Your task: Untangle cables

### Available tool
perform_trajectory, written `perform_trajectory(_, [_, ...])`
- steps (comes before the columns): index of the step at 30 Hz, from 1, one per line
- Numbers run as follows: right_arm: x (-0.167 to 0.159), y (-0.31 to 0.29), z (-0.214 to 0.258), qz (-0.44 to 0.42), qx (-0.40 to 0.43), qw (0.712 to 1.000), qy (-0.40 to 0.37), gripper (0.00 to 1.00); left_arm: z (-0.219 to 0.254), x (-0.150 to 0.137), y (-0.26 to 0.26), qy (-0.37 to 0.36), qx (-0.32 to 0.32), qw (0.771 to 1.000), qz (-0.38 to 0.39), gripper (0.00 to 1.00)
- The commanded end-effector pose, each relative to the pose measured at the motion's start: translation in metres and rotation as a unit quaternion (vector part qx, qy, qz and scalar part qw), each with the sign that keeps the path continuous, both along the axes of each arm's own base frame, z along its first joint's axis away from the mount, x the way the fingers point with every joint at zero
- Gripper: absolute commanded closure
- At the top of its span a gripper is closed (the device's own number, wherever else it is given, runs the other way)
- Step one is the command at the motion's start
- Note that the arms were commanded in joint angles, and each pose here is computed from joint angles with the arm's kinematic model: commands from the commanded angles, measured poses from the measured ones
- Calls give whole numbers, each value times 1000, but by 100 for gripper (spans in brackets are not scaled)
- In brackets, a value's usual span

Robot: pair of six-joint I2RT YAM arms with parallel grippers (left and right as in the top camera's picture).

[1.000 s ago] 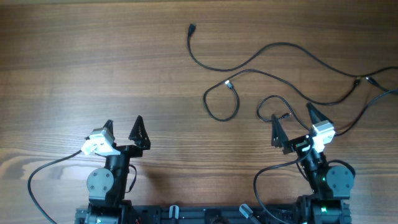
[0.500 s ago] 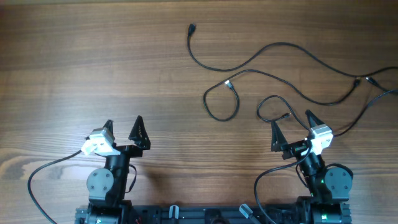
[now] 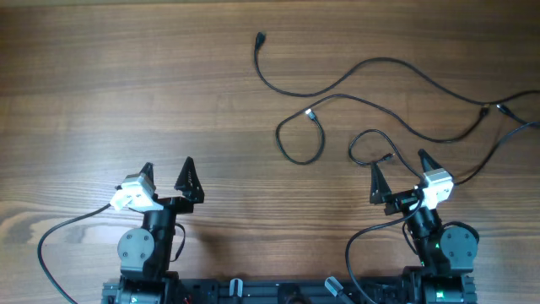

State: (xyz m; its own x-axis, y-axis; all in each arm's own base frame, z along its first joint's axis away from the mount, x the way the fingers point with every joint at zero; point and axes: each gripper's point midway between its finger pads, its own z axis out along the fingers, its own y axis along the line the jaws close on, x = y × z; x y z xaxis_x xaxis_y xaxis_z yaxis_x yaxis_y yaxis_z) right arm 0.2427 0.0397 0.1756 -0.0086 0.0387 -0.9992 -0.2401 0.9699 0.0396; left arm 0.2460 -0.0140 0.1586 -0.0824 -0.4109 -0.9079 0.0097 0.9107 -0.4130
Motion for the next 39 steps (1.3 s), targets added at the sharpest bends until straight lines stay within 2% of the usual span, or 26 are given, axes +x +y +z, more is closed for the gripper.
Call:
perform_trajectory(1, [0,-2,4,-8,0,1000,-9,0,-1,0,0,-1,-3,1000,0,0])
perform_trajectory(6, [3,-23,0,-73,86,994,13,0,-1,0,0,-1,-3,1000,0,0])
perform_trajectory(39, [3,-22,0,-71,85,994,13,0,-1,0,0,-1,-3,1000,0,0])
